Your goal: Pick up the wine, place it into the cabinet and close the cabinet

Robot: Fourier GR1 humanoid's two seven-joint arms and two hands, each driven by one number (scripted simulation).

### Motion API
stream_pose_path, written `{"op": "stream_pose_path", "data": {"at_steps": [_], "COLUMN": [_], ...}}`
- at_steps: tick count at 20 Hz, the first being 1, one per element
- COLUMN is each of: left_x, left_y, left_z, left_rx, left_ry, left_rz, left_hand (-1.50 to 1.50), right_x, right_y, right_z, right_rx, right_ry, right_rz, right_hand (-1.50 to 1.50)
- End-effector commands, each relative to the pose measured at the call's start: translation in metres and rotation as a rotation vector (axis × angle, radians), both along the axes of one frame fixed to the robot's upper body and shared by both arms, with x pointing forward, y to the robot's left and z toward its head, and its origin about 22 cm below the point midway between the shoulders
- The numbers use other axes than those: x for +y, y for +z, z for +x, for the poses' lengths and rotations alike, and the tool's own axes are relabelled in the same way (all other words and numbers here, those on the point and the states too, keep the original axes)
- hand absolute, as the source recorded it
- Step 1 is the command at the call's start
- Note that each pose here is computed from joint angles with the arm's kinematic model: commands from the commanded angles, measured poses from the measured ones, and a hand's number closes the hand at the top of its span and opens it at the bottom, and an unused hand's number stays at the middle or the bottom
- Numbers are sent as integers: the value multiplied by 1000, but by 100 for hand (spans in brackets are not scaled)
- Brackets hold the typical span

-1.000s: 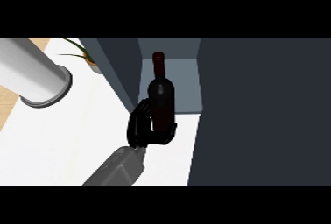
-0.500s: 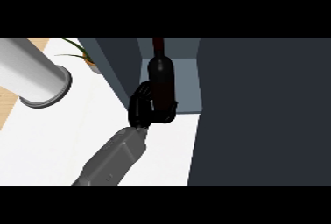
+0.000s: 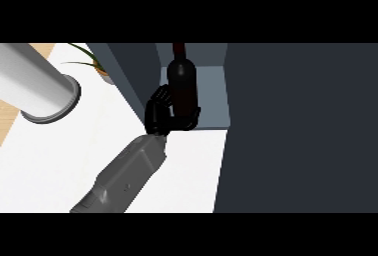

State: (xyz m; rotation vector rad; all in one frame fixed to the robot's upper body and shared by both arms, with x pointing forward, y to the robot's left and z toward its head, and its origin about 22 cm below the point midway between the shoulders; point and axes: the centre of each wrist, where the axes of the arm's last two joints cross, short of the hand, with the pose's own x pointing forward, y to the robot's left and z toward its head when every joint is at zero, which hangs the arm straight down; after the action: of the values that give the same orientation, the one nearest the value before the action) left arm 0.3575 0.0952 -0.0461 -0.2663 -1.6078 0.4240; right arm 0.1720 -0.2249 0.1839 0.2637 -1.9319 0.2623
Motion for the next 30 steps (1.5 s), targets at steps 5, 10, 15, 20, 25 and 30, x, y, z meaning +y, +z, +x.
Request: {"op": "stream_pose_path", "data": {"at_steps": [5, 10, 15, 20, 25, 30], "left_x": [-9, -11, -10, -9, -8, -14], "left_y": [42, 57, 58, 57, 42, 38], "left_z": [37, 49, 52, 53, 42, 34], "left_rx": [12, 42, 74, 47, 89, 68], "left_ry": [16, -20, 25, 40, 60, 27], "left_rz": [-6, 37, 49, 11, 30, 41], "left_hand": [150, 150, 150, 150, 150, 150], "right_x": [13, 4, 12, 20, 20, 21], "right_y": [3, 2, -2, 2, -5, -1], "right_z": [6, 6, 6, 10, 6, 10], "right_rx": [-18, -9, -6, -32, -18, -24], "right_ry": [16, -2, 44, 64, 84, 99], "right_rz": [-10, 24, 4, 11, 14, 18], "right_hand": [-150, -150, -150, -150, -150, -150]}}
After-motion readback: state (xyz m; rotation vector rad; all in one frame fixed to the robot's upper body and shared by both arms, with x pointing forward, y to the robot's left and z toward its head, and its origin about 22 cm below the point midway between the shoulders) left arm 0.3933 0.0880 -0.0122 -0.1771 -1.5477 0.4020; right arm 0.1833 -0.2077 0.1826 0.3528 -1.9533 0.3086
